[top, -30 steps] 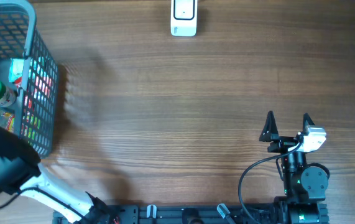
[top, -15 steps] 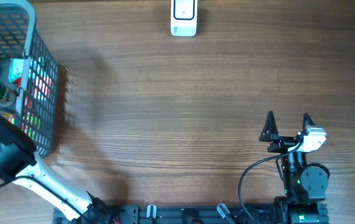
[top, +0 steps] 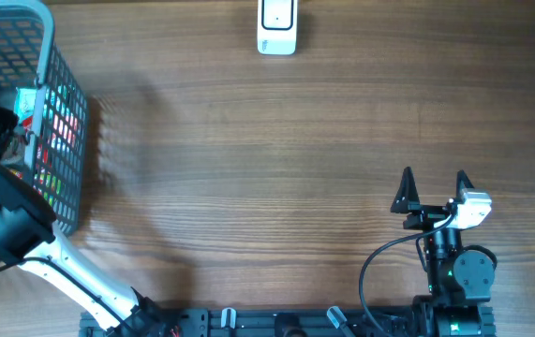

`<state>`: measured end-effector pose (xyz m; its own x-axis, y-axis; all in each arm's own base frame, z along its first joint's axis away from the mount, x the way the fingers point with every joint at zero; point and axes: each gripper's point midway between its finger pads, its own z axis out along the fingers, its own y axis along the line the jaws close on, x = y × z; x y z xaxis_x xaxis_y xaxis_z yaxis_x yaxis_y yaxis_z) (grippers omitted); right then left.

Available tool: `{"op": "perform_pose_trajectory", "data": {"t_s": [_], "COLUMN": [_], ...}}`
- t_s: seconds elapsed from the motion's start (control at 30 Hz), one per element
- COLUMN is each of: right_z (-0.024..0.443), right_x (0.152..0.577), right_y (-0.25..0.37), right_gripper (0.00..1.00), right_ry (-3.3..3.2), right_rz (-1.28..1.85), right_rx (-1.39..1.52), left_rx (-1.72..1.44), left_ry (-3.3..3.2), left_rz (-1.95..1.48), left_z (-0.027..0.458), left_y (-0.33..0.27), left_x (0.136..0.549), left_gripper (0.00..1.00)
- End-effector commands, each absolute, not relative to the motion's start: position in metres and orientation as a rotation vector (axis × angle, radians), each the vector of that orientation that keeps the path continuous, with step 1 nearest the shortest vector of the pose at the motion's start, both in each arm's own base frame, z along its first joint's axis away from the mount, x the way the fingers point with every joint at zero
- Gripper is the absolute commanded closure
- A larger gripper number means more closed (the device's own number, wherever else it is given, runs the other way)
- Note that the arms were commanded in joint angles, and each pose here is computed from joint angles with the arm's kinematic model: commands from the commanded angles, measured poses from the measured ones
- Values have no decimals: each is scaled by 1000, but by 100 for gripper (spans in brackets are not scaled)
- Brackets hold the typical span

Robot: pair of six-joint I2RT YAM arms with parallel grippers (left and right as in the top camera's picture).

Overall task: Scan the item barcode
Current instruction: 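Reach the left gripper into the basket and grasp the green-lidded jar, then carry the jar with the left gripper and set it on the table center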

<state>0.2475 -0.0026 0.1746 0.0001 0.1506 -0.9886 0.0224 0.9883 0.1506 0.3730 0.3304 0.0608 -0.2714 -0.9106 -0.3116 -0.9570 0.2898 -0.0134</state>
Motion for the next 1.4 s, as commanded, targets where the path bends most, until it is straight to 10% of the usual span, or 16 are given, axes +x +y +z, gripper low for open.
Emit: {"op": "perform_pose_trajectory", "data": {"t_s": [0.0,0.33,0.6,0.83,1.37], "right_z": [178,178,178,178,178], "right_x": [247,247,247,247,247], "right_y": [-5,-5,-5,-5,-5], "right_gripper": [0,0,0,0,0], "right_ry": [1555,1555,1555,1555,1555], "right_rz": [80,80,80,80,80], "right_rx": [129,129,129,128,129], "left_rx": [-1650,-1383,-780,-589,-620], "left_ry": [2207,1815,1856,2168,2943], "left_rz": [343,245,-312,-459,-197], "left_z": [124,342,454,389,59], "left_y": [338,287,77,-74,-296], "left_x": [363,326,317,343,341], "left_gripper": [42,40,38,38,37]}}
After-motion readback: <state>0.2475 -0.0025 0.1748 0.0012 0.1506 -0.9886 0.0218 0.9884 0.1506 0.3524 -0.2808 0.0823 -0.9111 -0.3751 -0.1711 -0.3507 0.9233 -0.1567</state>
